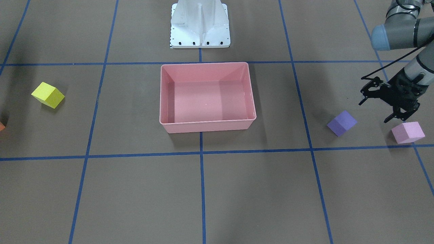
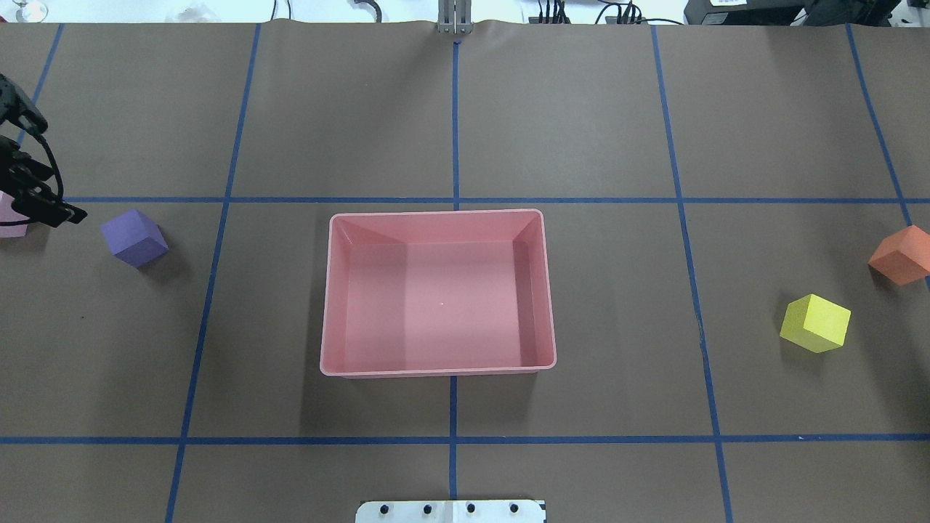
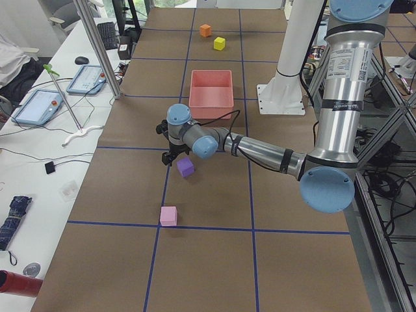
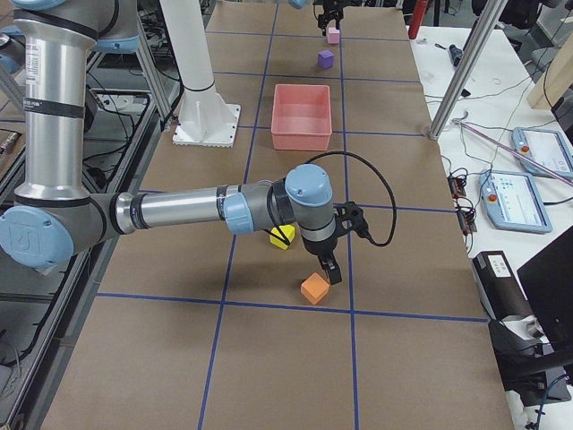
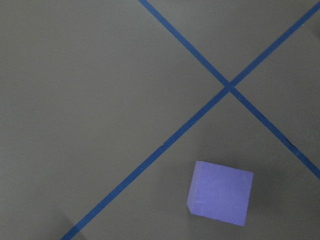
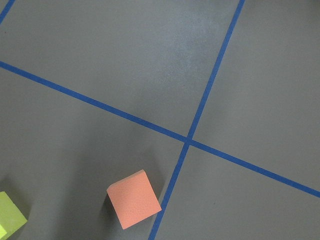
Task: Place blocks into pink bin with both arms
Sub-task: 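Lower the left gripper onto the purple cube and close it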
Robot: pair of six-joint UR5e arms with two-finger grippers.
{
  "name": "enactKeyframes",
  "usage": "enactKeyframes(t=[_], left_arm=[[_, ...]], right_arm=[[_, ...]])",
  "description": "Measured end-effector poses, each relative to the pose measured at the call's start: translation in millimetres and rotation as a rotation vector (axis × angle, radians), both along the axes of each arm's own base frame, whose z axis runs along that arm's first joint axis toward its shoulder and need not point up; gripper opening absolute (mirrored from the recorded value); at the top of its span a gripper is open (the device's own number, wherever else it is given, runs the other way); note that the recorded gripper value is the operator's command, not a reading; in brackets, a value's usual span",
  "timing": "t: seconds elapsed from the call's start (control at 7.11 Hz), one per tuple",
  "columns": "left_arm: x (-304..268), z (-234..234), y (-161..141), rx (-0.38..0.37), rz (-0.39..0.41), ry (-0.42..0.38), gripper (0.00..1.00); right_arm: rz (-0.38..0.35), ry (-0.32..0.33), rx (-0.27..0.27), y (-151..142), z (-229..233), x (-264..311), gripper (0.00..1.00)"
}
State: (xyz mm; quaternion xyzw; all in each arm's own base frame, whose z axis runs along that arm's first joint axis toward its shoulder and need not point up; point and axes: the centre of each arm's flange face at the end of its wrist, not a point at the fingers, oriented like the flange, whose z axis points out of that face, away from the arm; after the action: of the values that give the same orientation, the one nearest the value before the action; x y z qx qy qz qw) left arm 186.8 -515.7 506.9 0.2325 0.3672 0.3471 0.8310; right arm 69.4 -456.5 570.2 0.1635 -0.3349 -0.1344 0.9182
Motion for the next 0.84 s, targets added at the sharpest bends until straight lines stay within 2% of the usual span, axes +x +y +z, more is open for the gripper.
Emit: enactKeyframes(t=[0.42,0.84], left_arm=[[46,19,1,0.009,0.064,-0.013,1.0],[70,31,-11,-0.014,0.086,-0.027,1.0]], right_arm=[[0.0,0.0,-0.001,0,1,0,1.0],[0.0,0.0,-0.005,-1,2,0,1.0]])
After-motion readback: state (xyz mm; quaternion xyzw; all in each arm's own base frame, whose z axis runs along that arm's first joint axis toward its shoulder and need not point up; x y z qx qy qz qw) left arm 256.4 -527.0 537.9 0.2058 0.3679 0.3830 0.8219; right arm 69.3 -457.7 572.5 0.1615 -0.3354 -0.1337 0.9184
